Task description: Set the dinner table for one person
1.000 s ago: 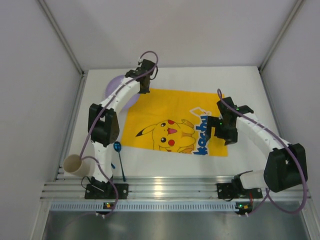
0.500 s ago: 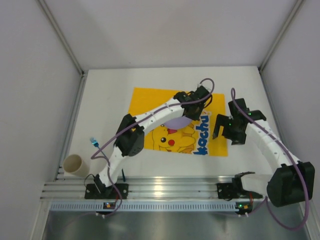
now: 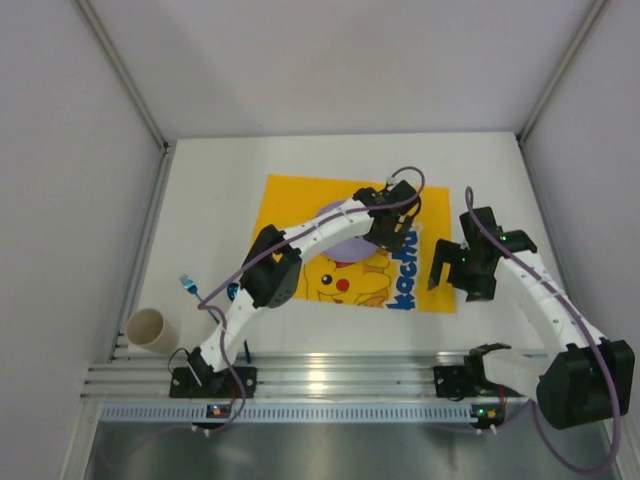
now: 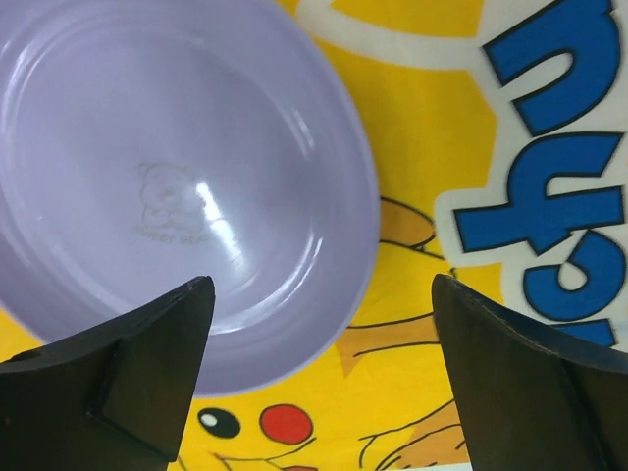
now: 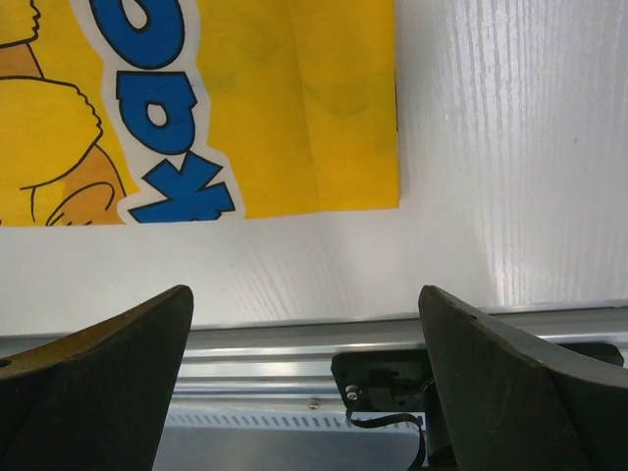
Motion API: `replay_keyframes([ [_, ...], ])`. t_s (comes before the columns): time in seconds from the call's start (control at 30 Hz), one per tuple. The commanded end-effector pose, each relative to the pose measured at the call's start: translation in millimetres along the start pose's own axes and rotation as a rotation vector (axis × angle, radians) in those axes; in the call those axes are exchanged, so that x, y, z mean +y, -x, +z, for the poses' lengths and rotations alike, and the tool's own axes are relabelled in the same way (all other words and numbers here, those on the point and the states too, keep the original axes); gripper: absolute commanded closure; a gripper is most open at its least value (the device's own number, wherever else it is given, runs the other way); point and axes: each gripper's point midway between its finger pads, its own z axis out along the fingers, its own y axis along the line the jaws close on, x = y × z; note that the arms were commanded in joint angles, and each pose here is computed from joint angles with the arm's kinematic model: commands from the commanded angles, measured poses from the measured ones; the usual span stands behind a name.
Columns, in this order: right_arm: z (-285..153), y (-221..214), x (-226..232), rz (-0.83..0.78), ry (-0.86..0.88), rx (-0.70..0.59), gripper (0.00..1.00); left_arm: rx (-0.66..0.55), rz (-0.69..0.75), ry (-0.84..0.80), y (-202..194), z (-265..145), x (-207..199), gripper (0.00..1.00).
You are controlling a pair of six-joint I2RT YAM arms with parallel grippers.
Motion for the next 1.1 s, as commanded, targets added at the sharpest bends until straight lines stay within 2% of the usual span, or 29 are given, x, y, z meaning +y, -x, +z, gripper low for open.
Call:
replay_keyframes([
  [0.0,0.5,2.2,0.1,-0.002,0.01,-0.003,0.0,-0.087,-0.044,0.046,19.7,-55.8,22.2,0.02],
  [0.1,1.2,2.4,0.8,-0.002,0.01,0.005,0.0,-0.11,-0.076,0.117,16.3,-79.7,55.2,0.02],
  [0.17,2.1,2.8,0.9,-0.004,0.009,0.007,0.0,-0.119,-0.183,0.118,18.2,-79.0,91.1,0.02],
  [0.2,2.0,3.4,2.4,-0.002,0.016,0.007,0.0,-0.096,-0.224,0.122,1.0,-79.2,112.1,0.02],
  [0.23,1.9,3.1,2.9,-0.004,0.019,0.008,0.0,-0.123,-0.312,0.095,9.9,-70.9,140.4,0.02],
  [0.3,1.8,5.0,6.7,-0.004,0.036,0.01,0.0,-0.092,-0.379,0.098,-11.6,-59.4,174.2,0.02],
  [0.33,1.8,5.8,8.4,-0.007,0.045,0.009,0.0,-0.117,-0.446,0.067,-5.2,-51.2,196.6,0.02],
  [0.4,1.1,6.3,14.1,-0.015,0.072,0.018,0.0,-0.092,-0.51,0.048,-16.9,-30.5,223.6,0.02],
  [0.43,-0.3,8.2,16.2,-0.018,0.08,0.014,0.0,-0.095,-0.514,0.002,-13.2,-22.3,222.0,0.02],
  [0.53,-1.3,10.9,20.0,-0.018,0.094,0.015,0.0,-0.033,-0.522,0.031,-19.7,11.5,232.8,0.02],
  [0.57,-1.7,10.4,21.2,-0.018,0.1,0.02,0.0,0.024,-0.525,0.052,-24.8,26.5,235.2,0.02],
  [0.67,-3.2,11.4,22.5,-0.022,0.106,0.018,0.0,0.07,-0.551,0.07,-28.2,48.2,239.7,0.02],
  [0.83,-3.8,9.7,18.1,-0.028,0.093,0.009,0.0,0.092,-0.581,0.1,-40.2,56.0,241.3,0.02],
  [0.93,-2.9,6.7,15.6,-0.03,0.087,0.008,0.0,0.128,-0.592,0.131,-64.4,53.9,243.6,0.03],
  [1.07,-0.6,6.1,15.4,-0.027,0.087,0.008,0.0,0.201,-0.638,0.18,-117.8,46.9,242.7,0.04],
])
